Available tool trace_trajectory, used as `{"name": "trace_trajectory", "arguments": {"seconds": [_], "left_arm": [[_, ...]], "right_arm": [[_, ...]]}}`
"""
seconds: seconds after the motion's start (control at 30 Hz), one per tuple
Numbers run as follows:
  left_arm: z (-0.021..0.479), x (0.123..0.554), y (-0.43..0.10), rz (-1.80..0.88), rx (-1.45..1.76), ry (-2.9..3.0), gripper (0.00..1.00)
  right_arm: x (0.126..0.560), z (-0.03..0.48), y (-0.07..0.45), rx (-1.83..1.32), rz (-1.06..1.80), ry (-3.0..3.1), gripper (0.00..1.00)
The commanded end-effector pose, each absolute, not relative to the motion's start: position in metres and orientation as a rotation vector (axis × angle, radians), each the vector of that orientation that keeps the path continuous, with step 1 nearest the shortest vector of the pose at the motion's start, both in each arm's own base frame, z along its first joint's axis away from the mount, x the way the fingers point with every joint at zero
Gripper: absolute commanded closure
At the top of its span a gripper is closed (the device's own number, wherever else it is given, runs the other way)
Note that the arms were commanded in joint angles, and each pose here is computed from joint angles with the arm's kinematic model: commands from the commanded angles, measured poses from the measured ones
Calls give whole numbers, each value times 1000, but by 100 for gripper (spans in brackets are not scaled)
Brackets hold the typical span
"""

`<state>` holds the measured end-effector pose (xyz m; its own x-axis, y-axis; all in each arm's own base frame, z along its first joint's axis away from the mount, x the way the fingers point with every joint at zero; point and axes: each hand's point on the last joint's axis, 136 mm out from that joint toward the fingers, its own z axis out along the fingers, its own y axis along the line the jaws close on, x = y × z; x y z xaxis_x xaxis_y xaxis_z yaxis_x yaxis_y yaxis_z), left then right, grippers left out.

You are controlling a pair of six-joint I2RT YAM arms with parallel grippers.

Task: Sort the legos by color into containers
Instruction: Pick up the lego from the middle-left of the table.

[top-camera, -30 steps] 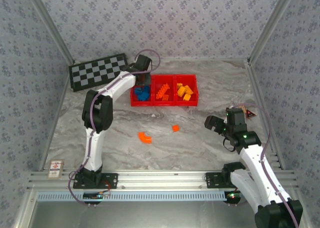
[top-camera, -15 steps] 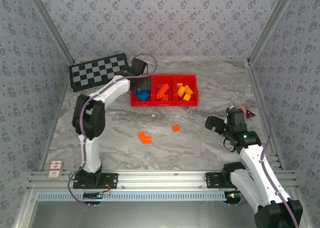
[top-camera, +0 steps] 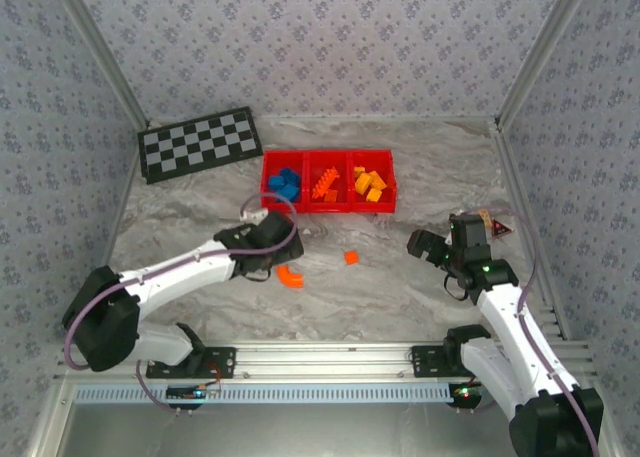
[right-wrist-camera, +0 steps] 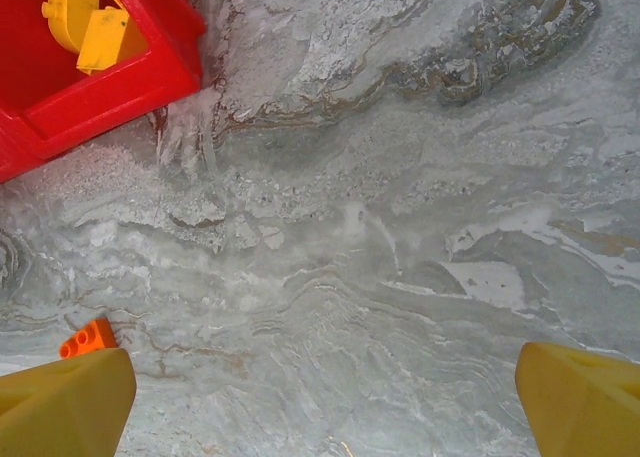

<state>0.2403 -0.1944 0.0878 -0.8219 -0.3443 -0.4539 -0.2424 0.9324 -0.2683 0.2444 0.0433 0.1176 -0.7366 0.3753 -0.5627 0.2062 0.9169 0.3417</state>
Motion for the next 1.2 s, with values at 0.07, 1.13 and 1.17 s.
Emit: {"name": "trace_trajectory", "arguments": {"seconds": [0.07, 1.13, 1.17], "left_arm": [[78, 216, -173, -231, -838, 2449, 0], [24, 209, -220, -156, -582, 2716, 36], [23, 210, -219, -140, -573, 2713, 38]], "right_arm": [[244, 119, 45, 414, 367, 2387, 0], [235, 110, 44, 422, 382, 2387, 0], [234, 110, 44, 422, 380, 2388, 0]]}}
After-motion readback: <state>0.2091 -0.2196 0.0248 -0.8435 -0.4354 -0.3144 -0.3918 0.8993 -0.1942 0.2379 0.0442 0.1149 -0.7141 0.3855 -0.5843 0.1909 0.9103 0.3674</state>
